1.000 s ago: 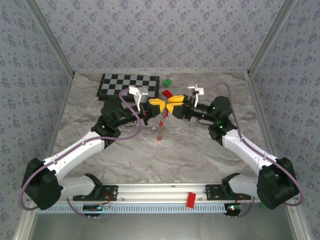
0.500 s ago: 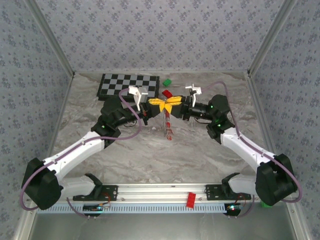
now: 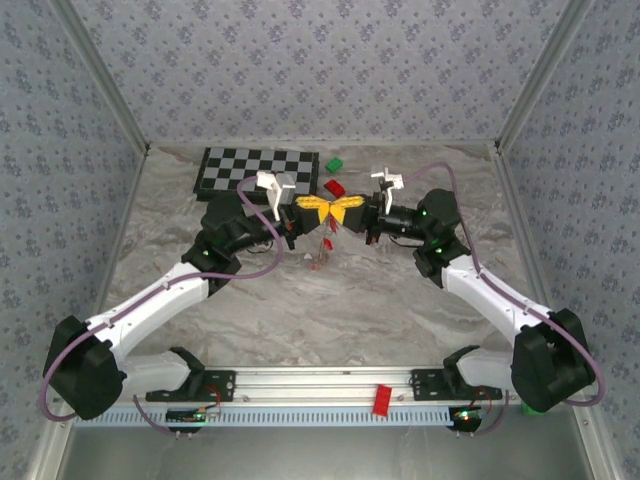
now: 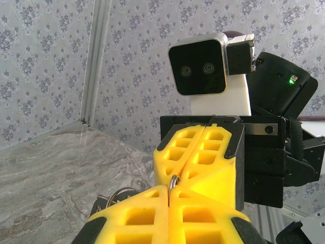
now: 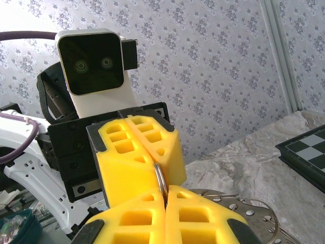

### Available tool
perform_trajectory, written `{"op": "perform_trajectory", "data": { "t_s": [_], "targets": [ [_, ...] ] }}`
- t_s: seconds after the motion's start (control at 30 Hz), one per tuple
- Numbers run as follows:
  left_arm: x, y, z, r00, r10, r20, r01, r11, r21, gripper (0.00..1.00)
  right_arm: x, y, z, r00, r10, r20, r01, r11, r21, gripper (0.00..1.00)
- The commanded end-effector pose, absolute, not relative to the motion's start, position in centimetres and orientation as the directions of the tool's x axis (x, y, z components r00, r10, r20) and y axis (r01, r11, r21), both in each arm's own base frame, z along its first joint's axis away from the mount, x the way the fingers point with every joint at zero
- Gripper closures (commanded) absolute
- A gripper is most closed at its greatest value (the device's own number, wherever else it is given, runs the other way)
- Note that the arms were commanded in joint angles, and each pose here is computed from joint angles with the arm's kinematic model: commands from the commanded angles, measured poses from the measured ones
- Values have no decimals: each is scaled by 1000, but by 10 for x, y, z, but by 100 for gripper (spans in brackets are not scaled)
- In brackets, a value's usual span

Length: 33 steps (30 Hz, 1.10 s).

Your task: Put the keys on the keyring

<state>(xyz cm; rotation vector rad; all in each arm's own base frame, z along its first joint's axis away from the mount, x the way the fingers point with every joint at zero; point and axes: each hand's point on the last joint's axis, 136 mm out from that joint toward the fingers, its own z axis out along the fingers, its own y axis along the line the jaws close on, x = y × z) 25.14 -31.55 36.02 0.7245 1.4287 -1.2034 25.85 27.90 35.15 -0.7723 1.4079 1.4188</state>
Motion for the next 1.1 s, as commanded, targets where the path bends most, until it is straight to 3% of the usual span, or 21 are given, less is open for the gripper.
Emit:
{"op": "perform_trajectory", "data": {
  "t_s": [0.0,0.07,0.27,0.37,0.43,0.73,1.07],
  "targets": [
    [242,-312,388,-155,-223,-962,936,278,-216,100,255,275,362,-301,193,-934,-936,127,328,100],
    [243,-312,386,-160,-218,-963,934,281,-219,100,254,275,362,-295,187,-937,-938,129,321,100],
    [246,-310,386,-175,-202,-964,925,303,-232,79,254,270,353,-293,143,-945,-937,153,313,100],
    [246,-309,386,-181,-185,-966,926,300,-231,78,251,268,346,-292,89,-952,-939,163,303,100],
    [247,-309,384,-189,-164,-968,925,301,-231,70,250,268,340,-280,32,-959,-942,181,281,100],
    [246,-318,361,-231,-17,-973,932,283,-226,65,235,265,319,-274,-153,-949,-953,175,247,100],
    [246,-317,343,-242,31,-970,930,292,-223,65,234,265,309,-289,-204,-935,-952,166,258,100]
  ]
}}
